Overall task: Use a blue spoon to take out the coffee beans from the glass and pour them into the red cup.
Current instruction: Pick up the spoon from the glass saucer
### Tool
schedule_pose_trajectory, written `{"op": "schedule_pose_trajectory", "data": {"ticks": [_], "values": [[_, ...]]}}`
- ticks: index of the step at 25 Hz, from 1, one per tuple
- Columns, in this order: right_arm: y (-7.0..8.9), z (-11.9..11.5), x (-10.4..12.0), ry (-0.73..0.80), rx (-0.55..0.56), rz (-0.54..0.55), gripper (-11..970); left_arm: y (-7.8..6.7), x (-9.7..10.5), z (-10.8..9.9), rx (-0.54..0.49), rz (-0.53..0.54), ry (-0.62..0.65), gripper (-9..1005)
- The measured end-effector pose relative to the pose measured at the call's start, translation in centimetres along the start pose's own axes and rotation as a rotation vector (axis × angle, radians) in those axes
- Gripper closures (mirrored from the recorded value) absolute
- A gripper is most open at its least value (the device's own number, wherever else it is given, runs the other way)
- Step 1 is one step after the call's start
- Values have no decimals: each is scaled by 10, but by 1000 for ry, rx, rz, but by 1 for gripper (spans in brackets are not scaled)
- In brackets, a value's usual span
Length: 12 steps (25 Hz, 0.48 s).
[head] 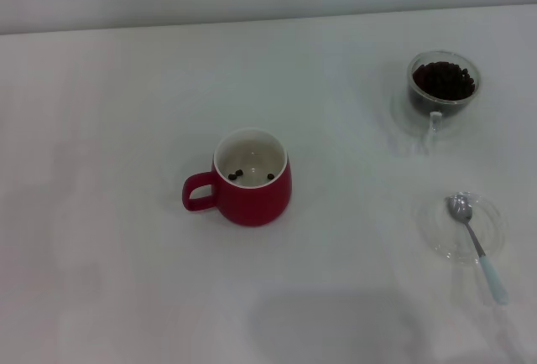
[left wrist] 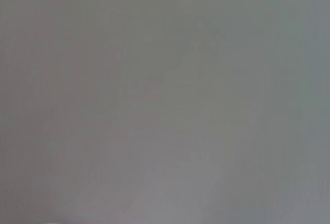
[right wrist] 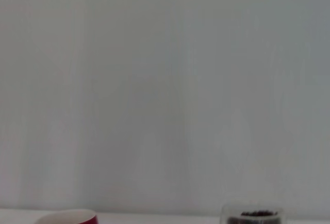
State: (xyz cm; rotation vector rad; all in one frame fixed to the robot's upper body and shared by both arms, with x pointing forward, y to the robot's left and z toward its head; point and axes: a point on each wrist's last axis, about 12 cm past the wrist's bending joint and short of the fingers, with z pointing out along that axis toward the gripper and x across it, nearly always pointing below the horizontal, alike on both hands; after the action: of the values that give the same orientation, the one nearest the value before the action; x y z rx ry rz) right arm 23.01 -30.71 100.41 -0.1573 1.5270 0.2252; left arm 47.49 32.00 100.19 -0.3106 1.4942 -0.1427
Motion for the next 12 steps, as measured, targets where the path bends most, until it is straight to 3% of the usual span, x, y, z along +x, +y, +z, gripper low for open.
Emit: {"op": "schedule_pose_trajectory", "data": {"ticks": [6,12], "values": [[14,-4,8,69,-3,56,202,-1,2,3,-5,-3,22,116],[12,16,16,108,-64,90,204,-4,4,5,13,6,39,116]]}}
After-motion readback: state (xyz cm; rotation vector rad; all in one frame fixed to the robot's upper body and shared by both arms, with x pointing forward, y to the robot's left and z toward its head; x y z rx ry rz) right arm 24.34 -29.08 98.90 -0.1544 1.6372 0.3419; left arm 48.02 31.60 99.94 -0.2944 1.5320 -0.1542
